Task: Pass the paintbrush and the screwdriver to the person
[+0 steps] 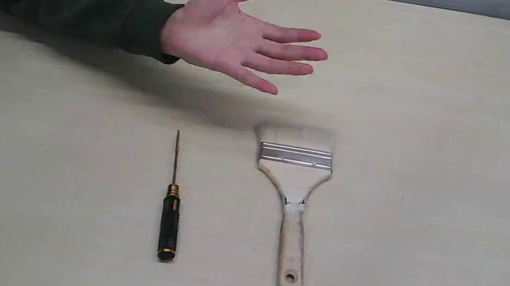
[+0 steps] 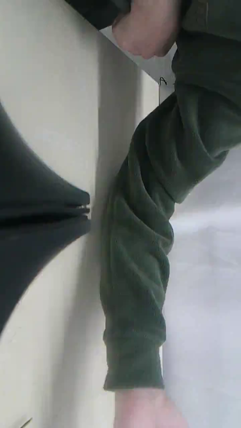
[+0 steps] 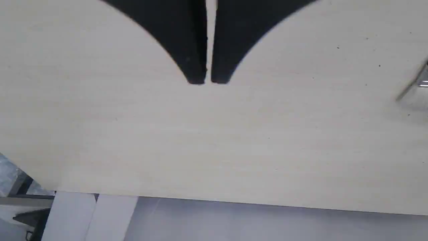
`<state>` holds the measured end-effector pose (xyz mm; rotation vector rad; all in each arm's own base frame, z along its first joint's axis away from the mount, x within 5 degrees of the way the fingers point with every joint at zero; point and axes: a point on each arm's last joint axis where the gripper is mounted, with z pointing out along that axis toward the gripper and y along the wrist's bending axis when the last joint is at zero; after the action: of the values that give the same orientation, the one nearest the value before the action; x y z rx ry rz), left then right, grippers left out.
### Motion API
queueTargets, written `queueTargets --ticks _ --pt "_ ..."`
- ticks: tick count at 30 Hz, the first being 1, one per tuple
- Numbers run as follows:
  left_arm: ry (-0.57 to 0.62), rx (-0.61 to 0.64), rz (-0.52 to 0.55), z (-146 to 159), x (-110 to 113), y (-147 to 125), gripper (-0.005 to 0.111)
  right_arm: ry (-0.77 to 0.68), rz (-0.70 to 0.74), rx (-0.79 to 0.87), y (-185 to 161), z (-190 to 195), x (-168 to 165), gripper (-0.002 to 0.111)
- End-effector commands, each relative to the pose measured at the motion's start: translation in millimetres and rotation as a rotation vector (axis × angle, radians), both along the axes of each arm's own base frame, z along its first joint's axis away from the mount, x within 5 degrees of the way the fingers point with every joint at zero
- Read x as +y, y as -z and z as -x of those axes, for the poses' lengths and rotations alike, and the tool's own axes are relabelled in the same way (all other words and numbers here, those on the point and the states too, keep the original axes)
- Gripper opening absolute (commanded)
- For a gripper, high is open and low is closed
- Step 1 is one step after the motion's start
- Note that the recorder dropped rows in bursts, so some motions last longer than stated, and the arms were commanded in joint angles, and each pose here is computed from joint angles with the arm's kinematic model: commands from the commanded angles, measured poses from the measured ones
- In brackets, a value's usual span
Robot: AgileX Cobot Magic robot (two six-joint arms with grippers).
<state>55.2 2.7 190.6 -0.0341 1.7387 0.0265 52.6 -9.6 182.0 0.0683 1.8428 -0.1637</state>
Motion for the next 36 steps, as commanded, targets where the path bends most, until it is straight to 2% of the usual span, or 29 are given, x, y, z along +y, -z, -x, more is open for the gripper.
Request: queueTargets --ticks 1,16,22,32,36 --pt "0.009 -0.007 0.006 0 -1 0 0.0 0.001 -0.006 -0.008 0 0 0 0.004" --pt "0.008 -0.007 0.002 0 -1 0 0.0 -0.001 -0.004 -0.023 -1 0 0 0.004" --pt "0.008 -0.007 0.002 0 -1 0 0.0 -0.008 0.004 -0.086 -7 -2 1 0.004" --pt "0.008 -0.007 0.002 0 -1 0 0.0 -0.031 0.028 -0.282 -24 -3 2 0.004" --pt "0.008 -0.004 0.005 0 -1 0 0.0 -0.032 0.029 -0.291 -25 -3 3 0.004"
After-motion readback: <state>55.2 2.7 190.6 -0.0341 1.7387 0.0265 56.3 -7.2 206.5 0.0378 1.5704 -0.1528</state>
